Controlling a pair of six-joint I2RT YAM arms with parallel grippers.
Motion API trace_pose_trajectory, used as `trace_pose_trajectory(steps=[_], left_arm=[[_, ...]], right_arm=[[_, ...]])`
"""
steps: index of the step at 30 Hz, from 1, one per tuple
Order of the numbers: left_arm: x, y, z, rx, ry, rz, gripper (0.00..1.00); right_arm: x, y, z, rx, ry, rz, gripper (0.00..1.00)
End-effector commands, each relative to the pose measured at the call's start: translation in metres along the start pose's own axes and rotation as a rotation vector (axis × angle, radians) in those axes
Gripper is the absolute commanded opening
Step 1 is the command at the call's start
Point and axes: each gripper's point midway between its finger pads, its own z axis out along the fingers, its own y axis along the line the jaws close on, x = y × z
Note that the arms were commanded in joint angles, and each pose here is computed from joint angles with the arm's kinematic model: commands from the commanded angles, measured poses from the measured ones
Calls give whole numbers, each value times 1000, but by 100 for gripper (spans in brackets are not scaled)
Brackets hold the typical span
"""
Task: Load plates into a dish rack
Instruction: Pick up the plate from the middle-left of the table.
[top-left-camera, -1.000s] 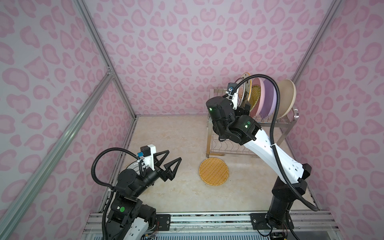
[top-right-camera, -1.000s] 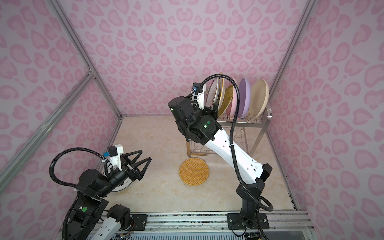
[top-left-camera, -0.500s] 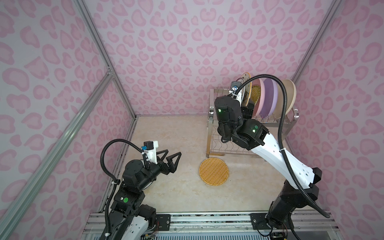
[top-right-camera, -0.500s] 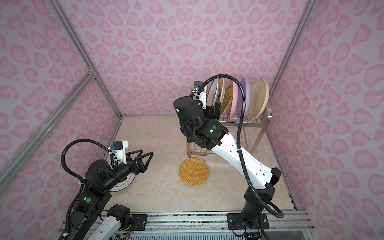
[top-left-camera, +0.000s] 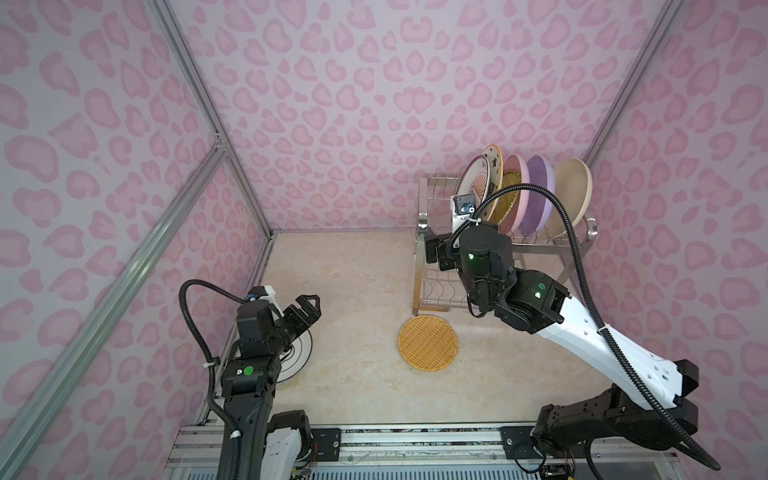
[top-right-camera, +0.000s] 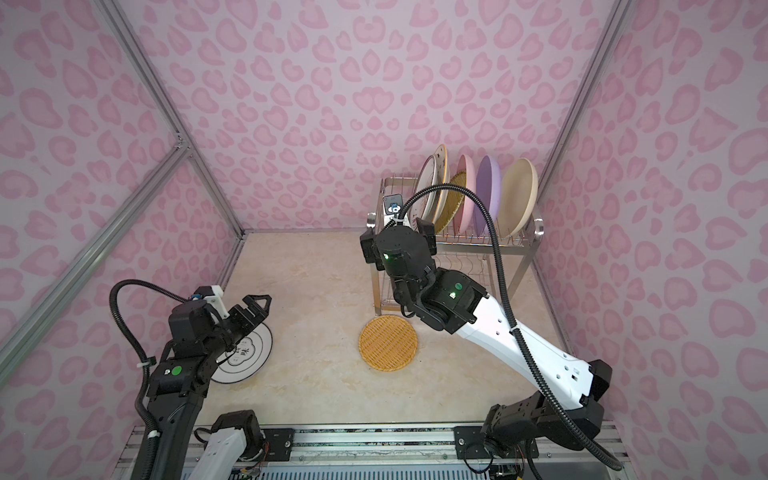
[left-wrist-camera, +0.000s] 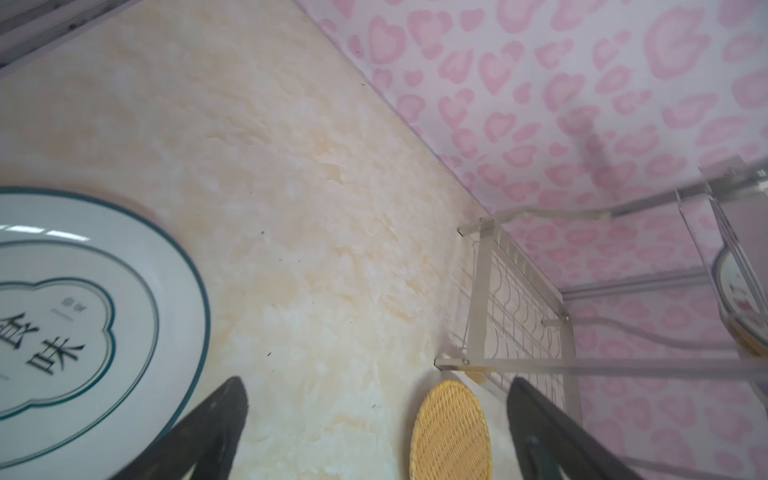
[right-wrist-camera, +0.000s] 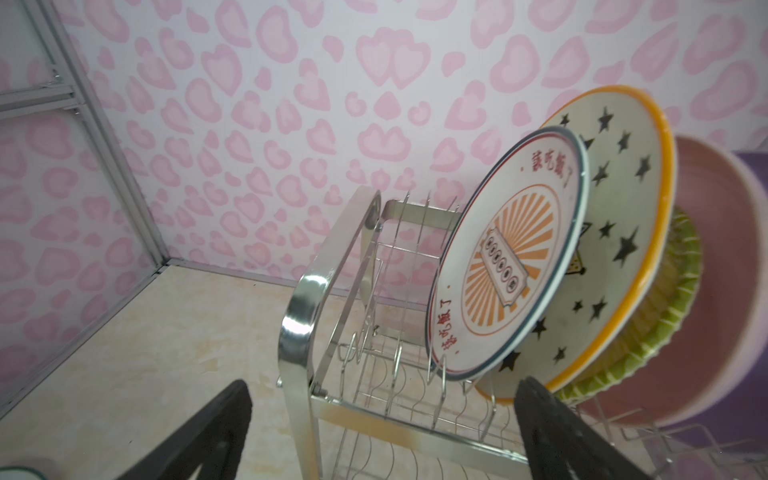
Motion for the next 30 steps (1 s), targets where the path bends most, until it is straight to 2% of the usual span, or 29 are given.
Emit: trace_pose_trajectory(steps=[1, 5, 6, 9, 12, 16, 23, 30], left_arm=[[20, 30, 5, -31, 79, -232, 100], [15, 84, 0, -187, -19, -441, 100], [11, 97, -5, -236, -63, -492, 99], [7, 128, -14, -360, -167, -588, 99], [15, 151, -15, -434, -205, -684, 99], [26, 174, -18, -526, -233, -730, 100], [48, 200, -17, -616, -232, -752, 95], [58, 211, -5, -610, -223, -759, 92]], right_arm=[[10, 19, -2, -133, 1, 22, 99], [29, 29, -7, -219, 31, 26, 99], [45, 34, -5, -241, 60, 11, 99], [61, 46, -6, -315, 97, 23, 99], [78, 69, -8, -431, 143, 46, 99], [98, 94, -11, -528, 201, 54, 99], [111, 108, -14, -572, 224, 61, 99], [117, 114, -14, -587, 239, 80, 99]])
